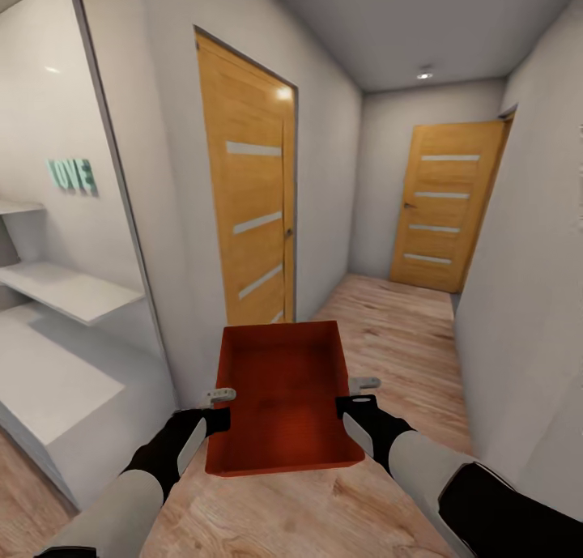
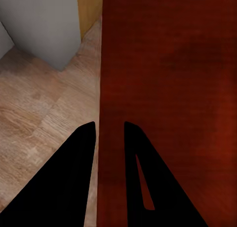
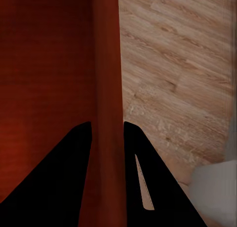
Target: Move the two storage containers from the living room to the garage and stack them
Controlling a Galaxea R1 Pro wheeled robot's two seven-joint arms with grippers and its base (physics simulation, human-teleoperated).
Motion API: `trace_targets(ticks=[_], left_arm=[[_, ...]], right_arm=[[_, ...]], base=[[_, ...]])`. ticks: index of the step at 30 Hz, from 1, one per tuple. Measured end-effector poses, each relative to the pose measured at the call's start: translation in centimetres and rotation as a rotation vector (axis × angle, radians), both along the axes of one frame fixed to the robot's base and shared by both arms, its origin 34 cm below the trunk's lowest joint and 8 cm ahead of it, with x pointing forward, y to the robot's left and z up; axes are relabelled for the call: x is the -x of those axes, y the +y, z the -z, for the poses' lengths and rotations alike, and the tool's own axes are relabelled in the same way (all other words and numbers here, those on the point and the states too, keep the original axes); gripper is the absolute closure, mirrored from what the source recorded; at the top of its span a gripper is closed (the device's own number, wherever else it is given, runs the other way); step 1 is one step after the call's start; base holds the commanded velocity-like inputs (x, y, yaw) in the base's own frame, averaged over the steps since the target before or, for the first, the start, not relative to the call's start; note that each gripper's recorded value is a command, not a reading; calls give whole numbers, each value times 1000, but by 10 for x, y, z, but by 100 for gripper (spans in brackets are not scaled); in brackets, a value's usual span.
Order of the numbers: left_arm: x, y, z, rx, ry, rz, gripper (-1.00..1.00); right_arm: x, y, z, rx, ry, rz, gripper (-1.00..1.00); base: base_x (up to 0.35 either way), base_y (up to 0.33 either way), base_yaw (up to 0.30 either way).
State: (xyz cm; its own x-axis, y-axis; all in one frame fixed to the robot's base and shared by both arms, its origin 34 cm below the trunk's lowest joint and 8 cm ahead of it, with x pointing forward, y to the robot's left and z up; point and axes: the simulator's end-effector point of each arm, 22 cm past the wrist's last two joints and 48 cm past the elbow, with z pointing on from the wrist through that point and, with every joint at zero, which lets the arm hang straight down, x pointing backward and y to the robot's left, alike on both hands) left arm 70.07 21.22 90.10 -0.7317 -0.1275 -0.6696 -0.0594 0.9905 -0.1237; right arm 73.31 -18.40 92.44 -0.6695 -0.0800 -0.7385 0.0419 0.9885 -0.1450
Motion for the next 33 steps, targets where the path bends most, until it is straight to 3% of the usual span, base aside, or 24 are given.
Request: trace_targets(ticks=[15,33], left_arm=[[0,0,0,0,1,0,100],[0,0,0,0,1,0,100]], right_arm=[[0,0,0,1,1,0,100],[0,0,0,1,1,0,100]], base=[[326,0,-228],[326,0,-20]])
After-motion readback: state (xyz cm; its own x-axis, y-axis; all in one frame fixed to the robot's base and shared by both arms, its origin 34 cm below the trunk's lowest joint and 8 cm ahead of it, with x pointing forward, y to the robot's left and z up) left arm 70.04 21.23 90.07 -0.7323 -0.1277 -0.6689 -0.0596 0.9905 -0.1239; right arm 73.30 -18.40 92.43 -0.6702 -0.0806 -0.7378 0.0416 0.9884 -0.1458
